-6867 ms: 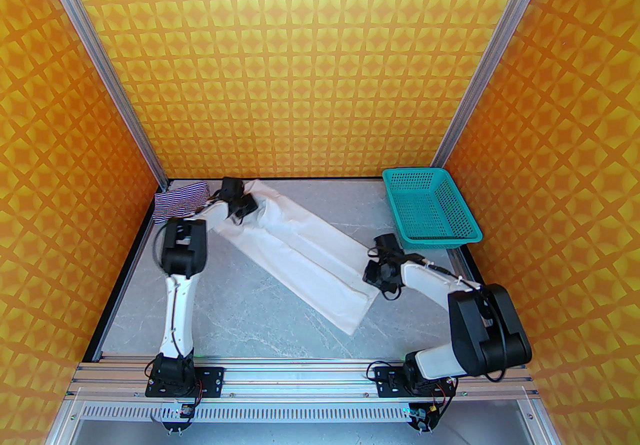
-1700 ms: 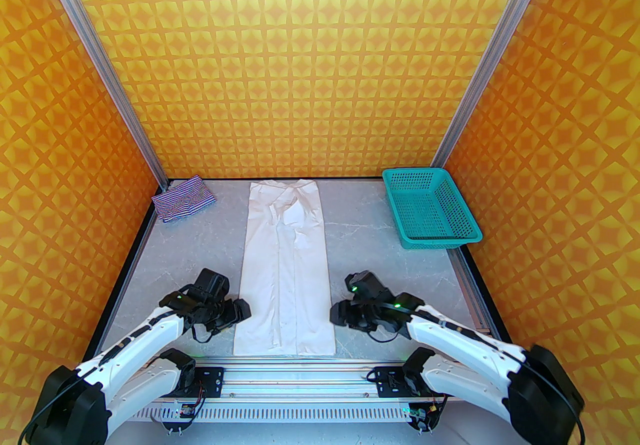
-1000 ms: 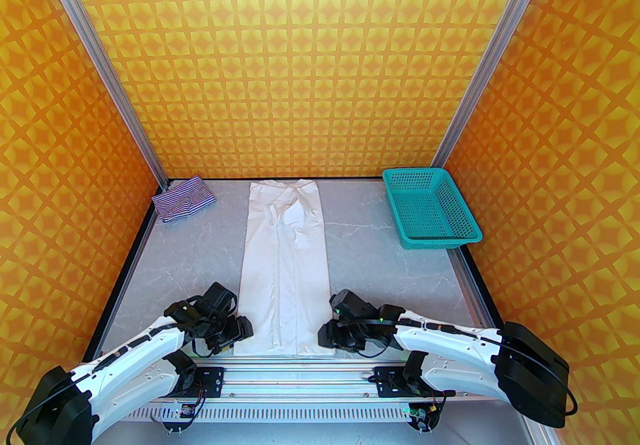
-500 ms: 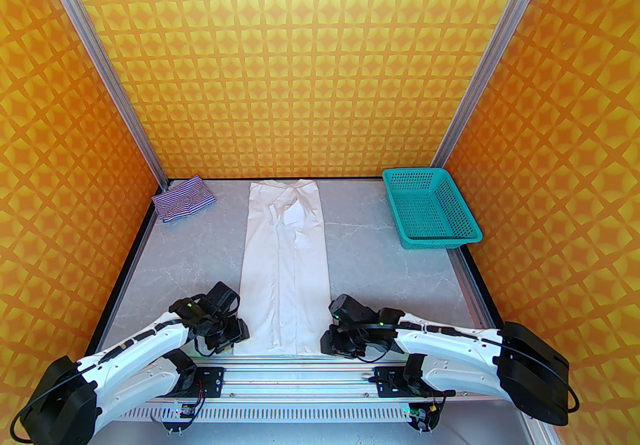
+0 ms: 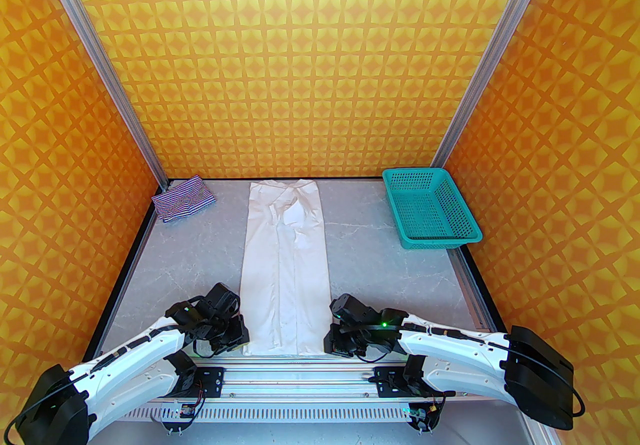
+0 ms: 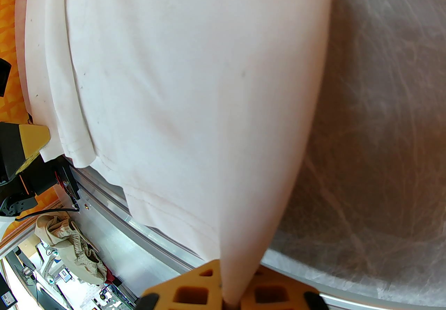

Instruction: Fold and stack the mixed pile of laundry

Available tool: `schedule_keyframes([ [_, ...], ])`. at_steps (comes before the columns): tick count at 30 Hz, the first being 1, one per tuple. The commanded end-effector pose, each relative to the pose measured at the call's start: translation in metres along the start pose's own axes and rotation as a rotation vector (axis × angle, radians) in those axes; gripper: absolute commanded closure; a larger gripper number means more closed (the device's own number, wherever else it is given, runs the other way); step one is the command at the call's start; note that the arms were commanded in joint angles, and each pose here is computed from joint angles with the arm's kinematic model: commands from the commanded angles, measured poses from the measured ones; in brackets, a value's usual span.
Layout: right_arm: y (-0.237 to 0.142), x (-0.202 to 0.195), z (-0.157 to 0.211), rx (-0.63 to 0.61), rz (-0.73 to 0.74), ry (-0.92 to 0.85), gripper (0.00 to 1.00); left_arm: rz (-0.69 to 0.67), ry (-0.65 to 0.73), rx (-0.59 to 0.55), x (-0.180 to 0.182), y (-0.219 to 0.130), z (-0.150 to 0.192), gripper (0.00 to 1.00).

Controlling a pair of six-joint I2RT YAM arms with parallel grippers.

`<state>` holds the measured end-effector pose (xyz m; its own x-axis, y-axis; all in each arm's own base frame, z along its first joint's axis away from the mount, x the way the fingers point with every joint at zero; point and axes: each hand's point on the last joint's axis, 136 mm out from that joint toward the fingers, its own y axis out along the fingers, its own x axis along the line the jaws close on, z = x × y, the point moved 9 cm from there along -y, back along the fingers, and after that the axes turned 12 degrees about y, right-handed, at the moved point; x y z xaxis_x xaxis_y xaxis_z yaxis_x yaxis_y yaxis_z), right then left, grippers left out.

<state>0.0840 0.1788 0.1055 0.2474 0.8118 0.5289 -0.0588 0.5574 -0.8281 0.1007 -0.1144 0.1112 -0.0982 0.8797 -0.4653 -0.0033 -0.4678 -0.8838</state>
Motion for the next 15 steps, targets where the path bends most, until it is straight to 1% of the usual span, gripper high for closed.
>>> schedule_keyframes([
  [1, -0.005, 0.003, 0.001, -0.020, -0.003, -0.009, 0.95, 0.037, 0.042, -0.013, -0.006, -0.004, -0.001, 1.00],
  [5, -0.010, 0.009, -0.001, -0.048, -0.017, -0.023, 1.00, 0.110, 0.117, -0.128, -0.019, -0.017, -0.008, 1.00],
  [12, -0.029, 0.026, -0.005, -0.131, -0.015, -0.056, 1.00, 0.144, 0.218, -0.282, -0.037, -0.048, -0.017, 1.00],
  [15, -0.050, 0.041, -0.011, -0.221, -0.014, -0.082, 1.00, 0.140, 0.251, -0.364, -0.045, -0.066, -0.022, 1.00],
])
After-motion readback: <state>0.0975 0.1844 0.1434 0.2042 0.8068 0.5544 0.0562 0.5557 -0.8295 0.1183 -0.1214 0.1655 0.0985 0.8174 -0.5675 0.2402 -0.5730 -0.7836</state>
